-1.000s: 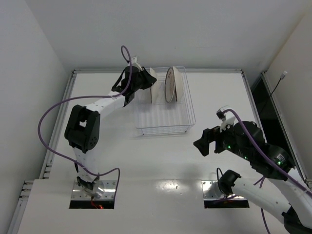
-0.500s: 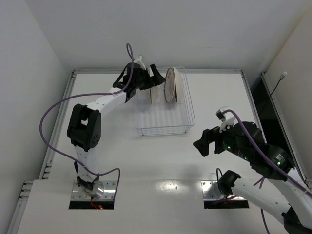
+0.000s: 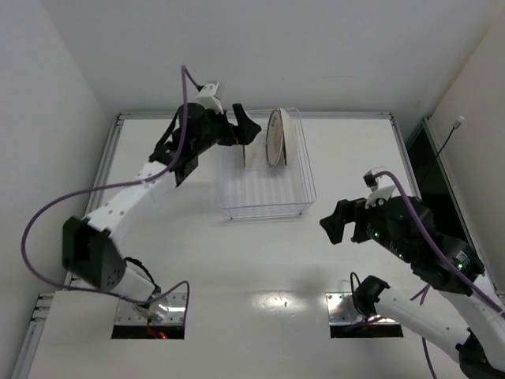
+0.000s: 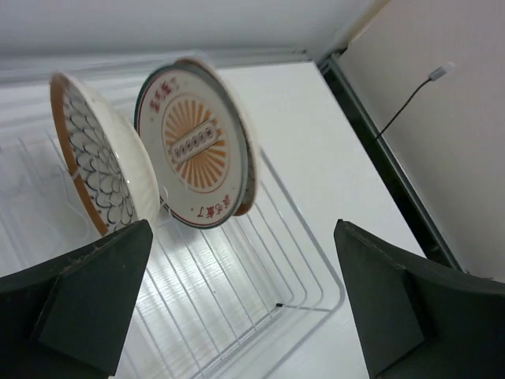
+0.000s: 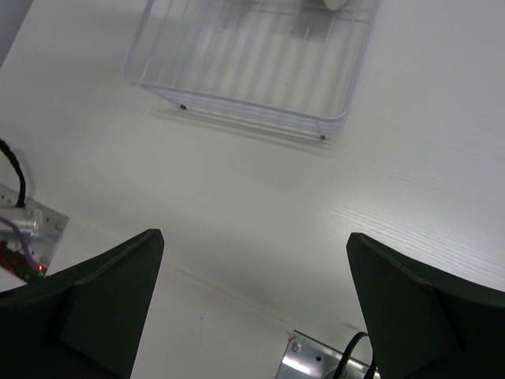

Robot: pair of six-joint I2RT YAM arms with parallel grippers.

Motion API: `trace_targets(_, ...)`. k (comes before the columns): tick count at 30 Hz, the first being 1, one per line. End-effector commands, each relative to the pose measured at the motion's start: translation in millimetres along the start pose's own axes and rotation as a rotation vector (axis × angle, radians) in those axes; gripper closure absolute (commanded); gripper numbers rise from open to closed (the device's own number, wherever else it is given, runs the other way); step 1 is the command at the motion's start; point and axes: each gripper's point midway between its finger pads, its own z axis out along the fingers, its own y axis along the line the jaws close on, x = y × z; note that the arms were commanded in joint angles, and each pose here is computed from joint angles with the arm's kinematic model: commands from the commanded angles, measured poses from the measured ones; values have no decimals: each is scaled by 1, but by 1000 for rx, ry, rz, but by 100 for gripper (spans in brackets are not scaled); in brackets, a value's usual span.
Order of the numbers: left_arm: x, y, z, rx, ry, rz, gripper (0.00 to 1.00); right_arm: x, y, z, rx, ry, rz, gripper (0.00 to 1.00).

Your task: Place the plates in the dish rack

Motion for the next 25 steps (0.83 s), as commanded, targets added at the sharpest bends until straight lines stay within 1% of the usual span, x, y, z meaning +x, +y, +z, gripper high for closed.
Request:
trace_targets(1, -46, -50, -71, 24, -187, 231, 0, -27, -14, -14, 88, -117, 76, 0)
trace_targets(2, -41, -37, -83, -56, -178, 243, 0, -28, -16, -16, 93, -129, 79, 0)
trace_targets(3, -39, -35, -106, -83, -198, 260, 0, -33, -15, -19, 94, -147, 97, 0)
trace_targets(4, -33, -34, -117, -104, -198, 286, 0, -32, -18, -20, 107, -144, 104, 0)
trace_targets(5, -32, -27, -129, -139, -212, 294, 0, -38, -20, -23, 123, -166, 127, 0)
trace_targets(6, -19, -12, -137, -195, -202, 302, 0, -37, -23, -25, 136, -173, 137, 0)
trace_targets(7, -20, -8, -147, -215, -221, 310, 0, -39, -25, -28, 144, -189, 150, 0)
trace_targets(8, -27, -3, -167, -247, -262, 327, 0, -40, -29, -29, 167, -200, 160, 0)
trace_targets(9, -15, 9, -170, -282, -243, 339, 0, -40, -32, -32, 172, -209, 173, 0)
trace_targets(11, -10, 19, -185, -319, -248, 350, 0, -40, -34, -33, 185, -214, 174, 0)
trace_targets(12, -4, 28, -189, -353, -238, 364, 0, -44, -33, -35, 180, -225, 186, 0)
trace_targets(13, 14, 41, -188, -381, -197, 371, 0, -41, -34, -35, 184, -215, 183, 0)
trace_targets(14, 21, 47, -190, -394, -189, 373, 0, -41, -34, -35, 184, -215, 183, 0)
trace_targets(15, 34, 53, -193, -399, -174, 364, 0, -42, -34, -38, 184, -215, 183, 0)
trace_targets(17, 47, 60, -195, -403, -160, 347, 0, -40, -38, -38, 205, -214, 189, 0)
trace_targets(18, 48, 58, -200, -385, -182, 335, 0, -38, -38, -38, 208, -207, 195, 0)
trace_targets(19, 60, 65, -200, -391, -165, 323, 0, -37, -42, -41, 225, -203, 193, 0)
trace_targets(21, 59, 57, -203, -348, -183, 307, 0, -35, -48, -45, 261, -200, 199, 0)
trace_targets(25, 61, 57, -204, -348, -196, 321, 0, -29, -57, -62, 298, -168, 183, 0)
